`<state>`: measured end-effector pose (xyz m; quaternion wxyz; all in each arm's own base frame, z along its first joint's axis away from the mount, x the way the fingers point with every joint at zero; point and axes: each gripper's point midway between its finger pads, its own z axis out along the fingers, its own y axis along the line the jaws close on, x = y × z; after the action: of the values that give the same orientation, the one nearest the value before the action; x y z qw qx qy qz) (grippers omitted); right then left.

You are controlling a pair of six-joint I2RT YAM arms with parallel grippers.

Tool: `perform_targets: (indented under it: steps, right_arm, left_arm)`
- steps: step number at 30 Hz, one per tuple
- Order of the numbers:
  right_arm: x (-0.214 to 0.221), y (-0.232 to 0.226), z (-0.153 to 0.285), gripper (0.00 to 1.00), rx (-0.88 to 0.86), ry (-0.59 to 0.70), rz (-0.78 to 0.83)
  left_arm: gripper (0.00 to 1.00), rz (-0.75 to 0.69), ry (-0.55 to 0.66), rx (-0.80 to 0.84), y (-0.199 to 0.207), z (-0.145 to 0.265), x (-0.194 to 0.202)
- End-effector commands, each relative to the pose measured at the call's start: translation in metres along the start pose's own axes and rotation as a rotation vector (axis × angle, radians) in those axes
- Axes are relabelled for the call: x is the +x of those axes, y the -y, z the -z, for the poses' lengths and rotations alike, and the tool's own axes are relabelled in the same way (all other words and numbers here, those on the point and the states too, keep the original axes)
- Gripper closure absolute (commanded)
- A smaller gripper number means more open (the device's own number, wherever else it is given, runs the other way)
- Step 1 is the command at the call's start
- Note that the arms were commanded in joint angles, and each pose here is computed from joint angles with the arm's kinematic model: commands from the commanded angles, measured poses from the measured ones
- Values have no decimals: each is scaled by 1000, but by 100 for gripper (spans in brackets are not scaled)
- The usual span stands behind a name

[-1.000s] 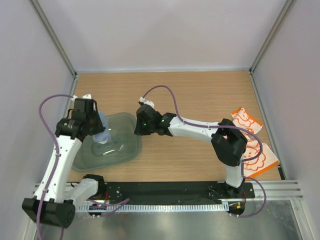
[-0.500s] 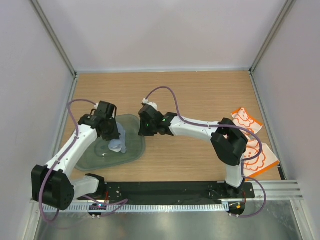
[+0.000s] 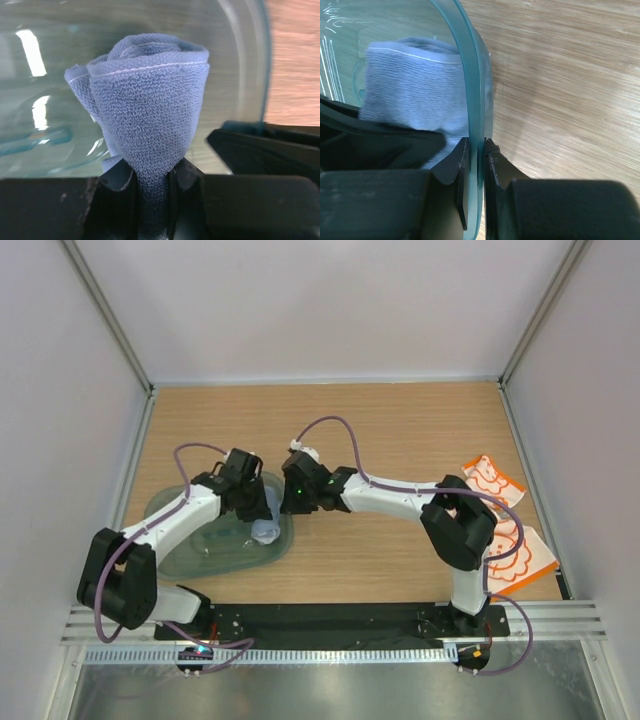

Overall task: Roll the towels
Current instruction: Place the rolled towel into the container

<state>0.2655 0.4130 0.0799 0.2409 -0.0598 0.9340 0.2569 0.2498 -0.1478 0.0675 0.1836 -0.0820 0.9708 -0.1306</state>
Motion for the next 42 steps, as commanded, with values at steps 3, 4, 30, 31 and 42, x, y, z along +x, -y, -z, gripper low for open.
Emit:
perform_targets:
  steps: [3, 4, 30, 31, 42]
  right_arm:
    - [-11, 3, 15, 99, -16, 28, -1]
    - [-9, 4, 15, 99, -18, 24, -5]
    - [-5, 7, 11, 99, -29, 4, -10]
    - [-6, 6, 11, 99, -29, 4, -9]
    - [-5, 7, 10, 99, -23, 1, -12]
  left_arm:
    - [99, 41, 91, 208, 37, -11, -13]
    - [99, 45, 91, 220, 38, -12, -11]
    - [13, 70, 155, 197, 21, -27, -6]
    - [11, 70, 162, 199, 22, -24, -8]
    - [10, 86, 214, 169, 20, -3, -19]
